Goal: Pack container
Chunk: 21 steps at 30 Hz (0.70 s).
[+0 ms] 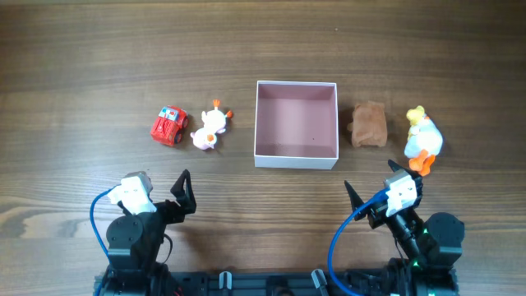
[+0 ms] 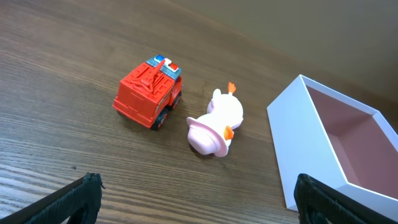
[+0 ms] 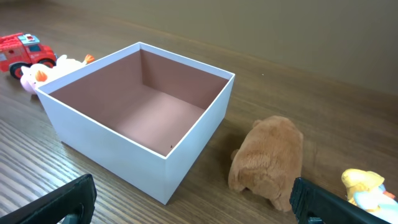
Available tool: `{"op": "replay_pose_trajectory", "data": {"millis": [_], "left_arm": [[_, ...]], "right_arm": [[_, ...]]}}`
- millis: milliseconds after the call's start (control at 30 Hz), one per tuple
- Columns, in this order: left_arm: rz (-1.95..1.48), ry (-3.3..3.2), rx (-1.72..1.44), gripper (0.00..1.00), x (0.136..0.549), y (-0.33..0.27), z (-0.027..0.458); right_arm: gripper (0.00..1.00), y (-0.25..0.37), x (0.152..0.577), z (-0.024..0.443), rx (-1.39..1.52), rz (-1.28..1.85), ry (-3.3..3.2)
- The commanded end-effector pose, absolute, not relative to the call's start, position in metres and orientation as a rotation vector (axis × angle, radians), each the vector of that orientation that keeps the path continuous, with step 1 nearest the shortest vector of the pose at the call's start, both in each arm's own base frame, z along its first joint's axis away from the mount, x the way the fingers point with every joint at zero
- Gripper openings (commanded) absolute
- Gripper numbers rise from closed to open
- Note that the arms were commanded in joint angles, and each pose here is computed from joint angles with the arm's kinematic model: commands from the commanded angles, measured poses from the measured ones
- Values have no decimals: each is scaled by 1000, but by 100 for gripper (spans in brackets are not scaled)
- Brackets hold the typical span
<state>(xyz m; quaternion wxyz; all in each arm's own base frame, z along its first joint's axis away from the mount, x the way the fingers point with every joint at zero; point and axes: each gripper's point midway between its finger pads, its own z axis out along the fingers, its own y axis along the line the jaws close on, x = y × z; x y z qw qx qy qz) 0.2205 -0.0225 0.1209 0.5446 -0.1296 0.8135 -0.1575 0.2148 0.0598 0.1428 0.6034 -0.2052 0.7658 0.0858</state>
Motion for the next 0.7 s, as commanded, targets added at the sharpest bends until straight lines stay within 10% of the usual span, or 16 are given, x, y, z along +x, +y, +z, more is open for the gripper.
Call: {"op": "replay_pose_trajectory", "data": {"millis": [0,667], "left_arm": [[-376,1919,-305,100,221,-23,121],[-551,2066,-282,100,222,-50,177]], "right_arm": [[100,63,214,143,-492,207,1762],[100,73,231,261,-288,474,1681]]}}
